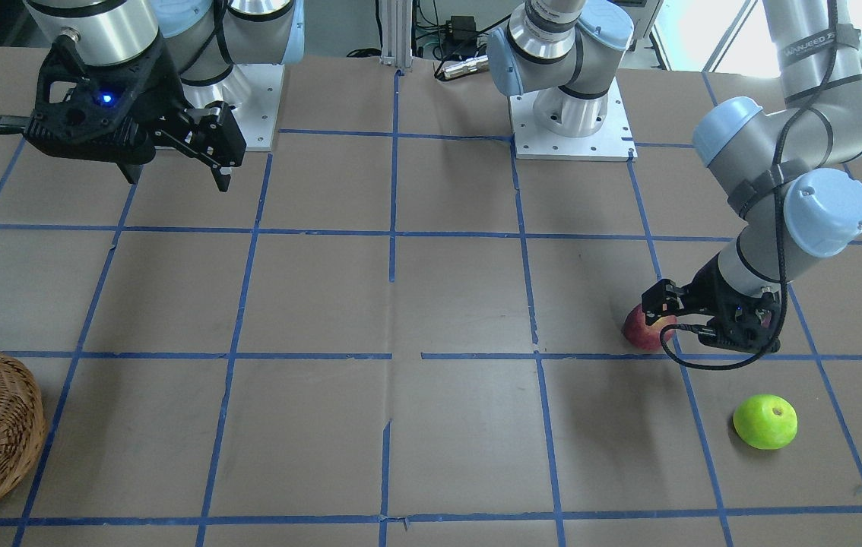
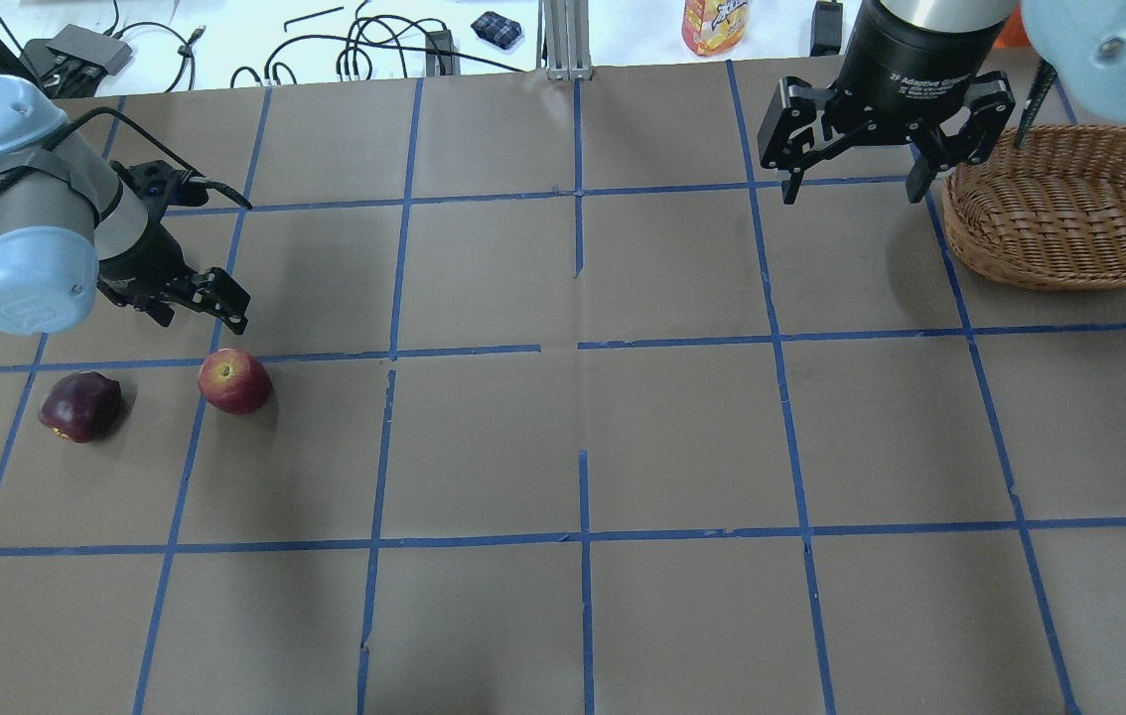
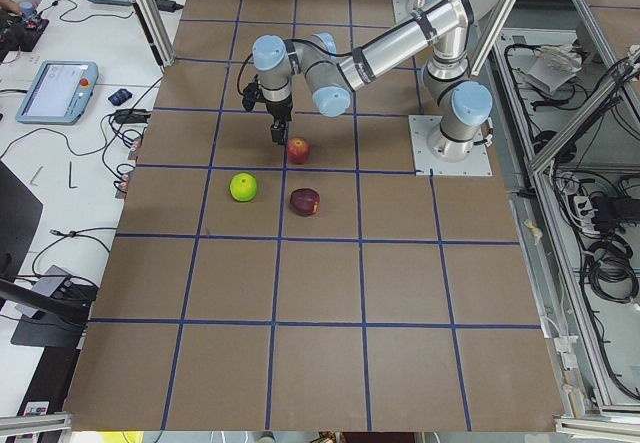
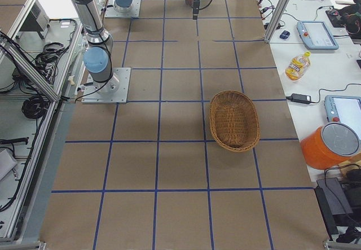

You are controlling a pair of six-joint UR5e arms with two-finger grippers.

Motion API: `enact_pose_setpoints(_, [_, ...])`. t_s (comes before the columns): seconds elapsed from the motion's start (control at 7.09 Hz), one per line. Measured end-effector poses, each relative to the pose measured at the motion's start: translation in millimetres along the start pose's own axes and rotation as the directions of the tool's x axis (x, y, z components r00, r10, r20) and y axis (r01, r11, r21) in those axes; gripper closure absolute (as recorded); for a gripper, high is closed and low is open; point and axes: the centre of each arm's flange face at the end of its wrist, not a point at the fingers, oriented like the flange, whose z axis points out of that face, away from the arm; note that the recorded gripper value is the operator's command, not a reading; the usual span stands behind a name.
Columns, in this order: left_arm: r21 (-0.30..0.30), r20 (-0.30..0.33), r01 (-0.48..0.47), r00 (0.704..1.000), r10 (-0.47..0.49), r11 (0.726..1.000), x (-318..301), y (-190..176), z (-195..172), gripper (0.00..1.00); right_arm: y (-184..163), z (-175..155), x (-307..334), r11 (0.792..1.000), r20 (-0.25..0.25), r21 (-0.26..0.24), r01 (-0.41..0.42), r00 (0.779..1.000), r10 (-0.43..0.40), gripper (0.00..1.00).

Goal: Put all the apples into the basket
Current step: 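Grasp the red apple with the left gripper and lift it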

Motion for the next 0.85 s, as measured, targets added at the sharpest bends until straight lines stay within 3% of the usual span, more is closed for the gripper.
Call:
enact_pose_setpoints(0.71, [-0.1, -0.054, 0.025, 0.998, -0.03, 0.995, 10.5, 23.1, 65.1, 0.02, 0.7, -0.5, 0.1, 1.0, 0.0, 0.0, -0.003, 1.0, 0.003, 0.0])
enact_pose_setpoints(0.85, [-0.108, -0.057, 0.027, 0.998, -0.033, 0.994, 11.1, 24.2, 71.8, 0.64, 0.7, -0.4, -0.1, 1.0, 0.001, 0.0, -0.004, 1.0, 0.004, 0.0])
